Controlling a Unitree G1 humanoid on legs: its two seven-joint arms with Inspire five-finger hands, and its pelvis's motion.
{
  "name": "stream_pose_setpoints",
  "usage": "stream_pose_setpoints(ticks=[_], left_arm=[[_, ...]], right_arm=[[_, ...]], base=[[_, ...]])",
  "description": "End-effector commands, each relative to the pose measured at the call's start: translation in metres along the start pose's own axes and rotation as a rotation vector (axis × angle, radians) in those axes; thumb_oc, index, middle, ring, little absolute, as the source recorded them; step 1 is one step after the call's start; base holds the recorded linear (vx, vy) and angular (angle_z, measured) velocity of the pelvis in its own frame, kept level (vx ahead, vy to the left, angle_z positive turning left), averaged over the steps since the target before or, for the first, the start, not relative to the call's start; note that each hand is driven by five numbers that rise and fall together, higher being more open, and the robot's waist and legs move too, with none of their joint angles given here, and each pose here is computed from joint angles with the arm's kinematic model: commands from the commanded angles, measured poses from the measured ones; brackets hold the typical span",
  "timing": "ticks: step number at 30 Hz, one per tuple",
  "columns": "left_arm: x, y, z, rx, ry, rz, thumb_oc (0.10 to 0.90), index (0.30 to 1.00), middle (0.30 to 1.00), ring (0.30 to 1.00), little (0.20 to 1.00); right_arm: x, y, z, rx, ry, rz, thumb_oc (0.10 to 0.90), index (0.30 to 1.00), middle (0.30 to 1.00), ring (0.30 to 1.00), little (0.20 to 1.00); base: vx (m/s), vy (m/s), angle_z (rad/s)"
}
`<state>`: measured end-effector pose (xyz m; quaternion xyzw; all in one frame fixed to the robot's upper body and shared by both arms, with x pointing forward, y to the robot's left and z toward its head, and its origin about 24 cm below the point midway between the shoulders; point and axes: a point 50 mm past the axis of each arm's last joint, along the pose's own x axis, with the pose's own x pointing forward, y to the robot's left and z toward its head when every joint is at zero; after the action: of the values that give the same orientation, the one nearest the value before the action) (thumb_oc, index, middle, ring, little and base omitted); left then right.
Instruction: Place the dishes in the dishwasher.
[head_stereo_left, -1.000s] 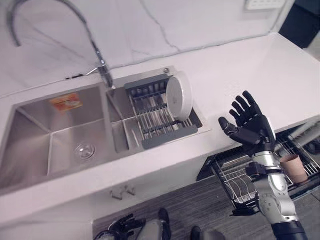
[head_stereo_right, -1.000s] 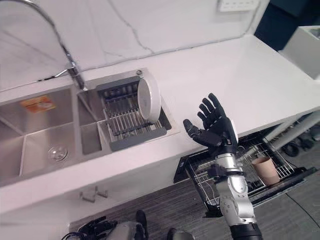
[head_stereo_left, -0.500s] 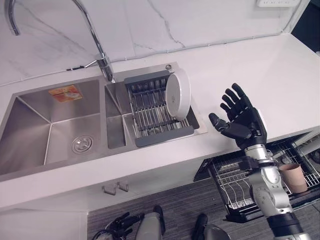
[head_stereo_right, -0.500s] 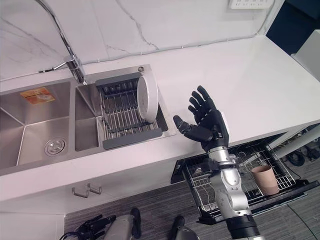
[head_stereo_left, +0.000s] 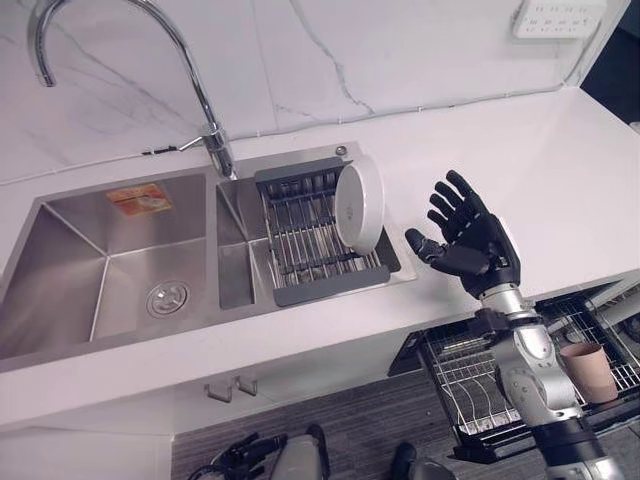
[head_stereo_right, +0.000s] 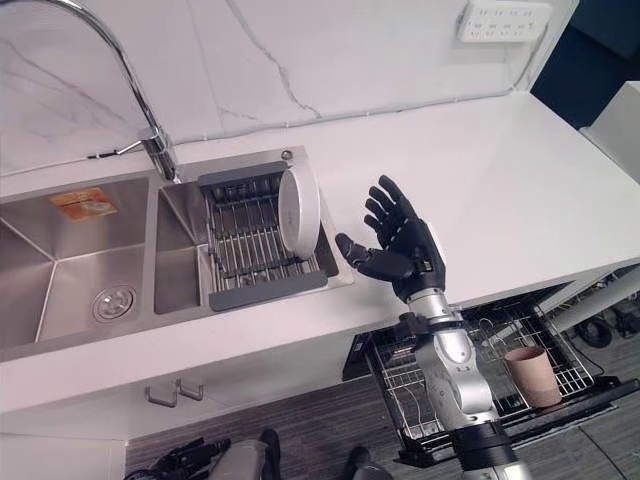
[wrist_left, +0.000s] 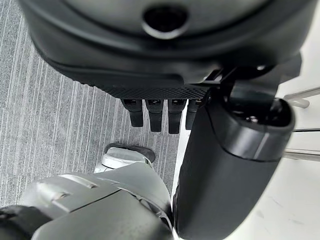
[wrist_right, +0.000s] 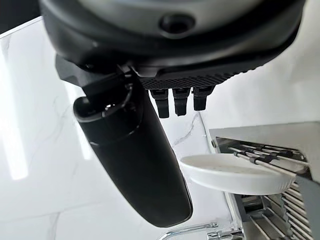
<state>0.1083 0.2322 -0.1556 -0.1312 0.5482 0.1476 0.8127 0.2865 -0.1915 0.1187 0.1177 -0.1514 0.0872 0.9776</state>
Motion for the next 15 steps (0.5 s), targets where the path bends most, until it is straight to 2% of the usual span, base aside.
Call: stream_pose_setpoints(ticks=[1, 8, 15], left_arm=[[-0.017, 0.031, -0.086, 0.149, 0.318, 0.080, 0.800, 0.900, 0.900, 0.900, 0.900], [-0.018, 0.031, -0.089, 0.160, 0.328, 0.080, 0.800, 0.900, 0.900, 0.900, 0.900], [-0.019, 0.030, -0.092, 0.153, 0.332, 0.076, 0.800, 0.900, 0.900, 0.900, 0.900]], right_arm=[[0.027, 0.019, 0.049, 0.034, -0.265, 0.069, 0.800, 0.900, 0.900, 0.900, 0.900], [0.033, 0.024, 0.045, 0.086, -0.253, 0.065, 0.800, 0.900, 0.900, 0.900, 0.900], [0.037, 0.021, 0.040, 0.035, -0.242, 0.020, 0.800, 0.900, 0.900, 0.900, 0.900]], base=[[0.04, -0.013, 0.08], [0.01, 0.001, 0.04], [0.00, 0.010, 0.12]])
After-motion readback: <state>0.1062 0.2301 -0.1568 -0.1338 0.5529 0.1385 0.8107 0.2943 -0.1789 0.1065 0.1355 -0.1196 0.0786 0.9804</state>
